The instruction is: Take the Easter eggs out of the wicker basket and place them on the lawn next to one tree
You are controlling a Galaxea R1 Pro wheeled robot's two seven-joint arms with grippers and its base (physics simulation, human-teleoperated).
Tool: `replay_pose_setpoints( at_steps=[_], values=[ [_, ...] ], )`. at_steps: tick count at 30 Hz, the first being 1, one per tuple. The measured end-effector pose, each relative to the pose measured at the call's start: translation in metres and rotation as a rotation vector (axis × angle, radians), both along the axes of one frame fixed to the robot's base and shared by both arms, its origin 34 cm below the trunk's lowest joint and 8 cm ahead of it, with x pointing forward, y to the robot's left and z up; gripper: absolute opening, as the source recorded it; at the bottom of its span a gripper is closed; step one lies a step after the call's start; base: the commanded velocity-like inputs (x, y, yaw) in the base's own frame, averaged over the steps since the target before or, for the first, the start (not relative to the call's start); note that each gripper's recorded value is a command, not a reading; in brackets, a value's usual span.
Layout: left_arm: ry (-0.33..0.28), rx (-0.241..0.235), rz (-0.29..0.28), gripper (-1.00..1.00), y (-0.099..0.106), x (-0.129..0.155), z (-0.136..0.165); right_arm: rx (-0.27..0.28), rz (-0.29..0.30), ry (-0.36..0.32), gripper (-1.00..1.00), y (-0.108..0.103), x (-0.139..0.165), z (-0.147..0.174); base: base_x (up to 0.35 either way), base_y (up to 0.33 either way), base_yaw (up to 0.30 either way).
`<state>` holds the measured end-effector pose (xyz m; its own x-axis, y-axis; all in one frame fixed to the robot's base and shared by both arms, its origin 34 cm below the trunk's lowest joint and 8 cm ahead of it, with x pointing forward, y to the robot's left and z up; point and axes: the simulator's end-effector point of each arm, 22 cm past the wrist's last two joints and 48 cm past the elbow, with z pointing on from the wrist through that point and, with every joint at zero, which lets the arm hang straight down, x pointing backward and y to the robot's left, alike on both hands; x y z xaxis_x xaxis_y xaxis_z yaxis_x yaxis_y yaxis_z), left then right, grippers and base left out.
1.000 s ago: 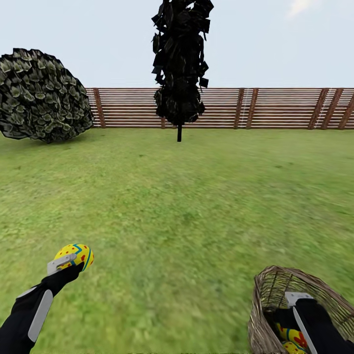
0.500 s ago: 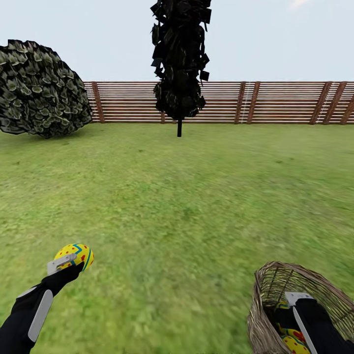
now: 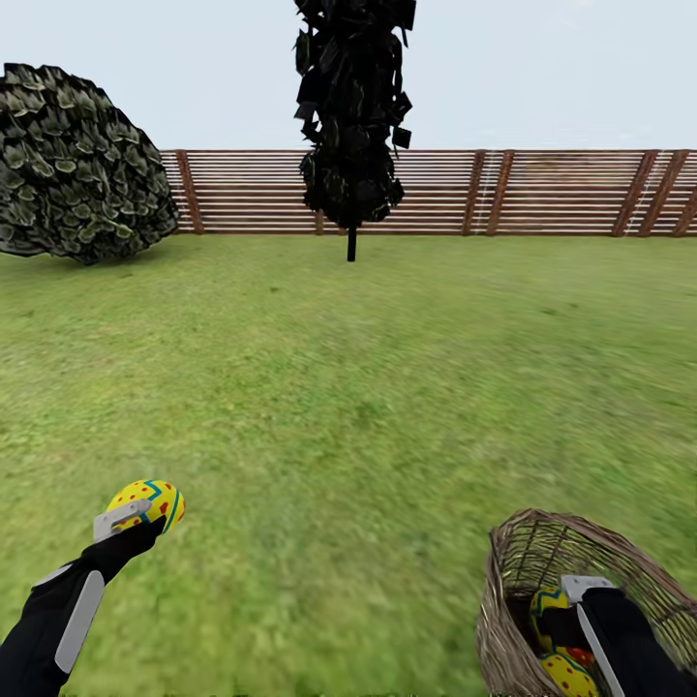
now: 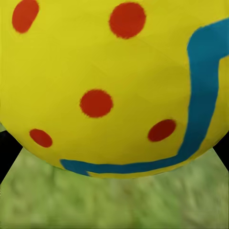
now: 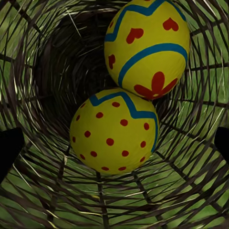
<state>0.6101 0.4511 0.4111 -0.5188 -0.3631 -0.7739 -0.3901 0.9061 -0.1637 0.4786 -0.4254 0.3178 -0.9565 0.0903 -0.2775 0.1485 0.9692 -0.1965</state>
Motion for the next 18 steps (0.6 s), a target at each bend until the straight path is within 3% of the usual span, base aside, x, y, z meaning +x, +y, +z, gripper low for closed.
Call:
replay_pose_setpoints(
  at_steps=[18],
  values=[
    [0.073,-0.001,0.0,-1.0,0.0,-0.008,-0.04,0.003,0.001,0.079,1.0,0.003,-0.017,-0.033,0.0,0.0,0.0]
  ],
)
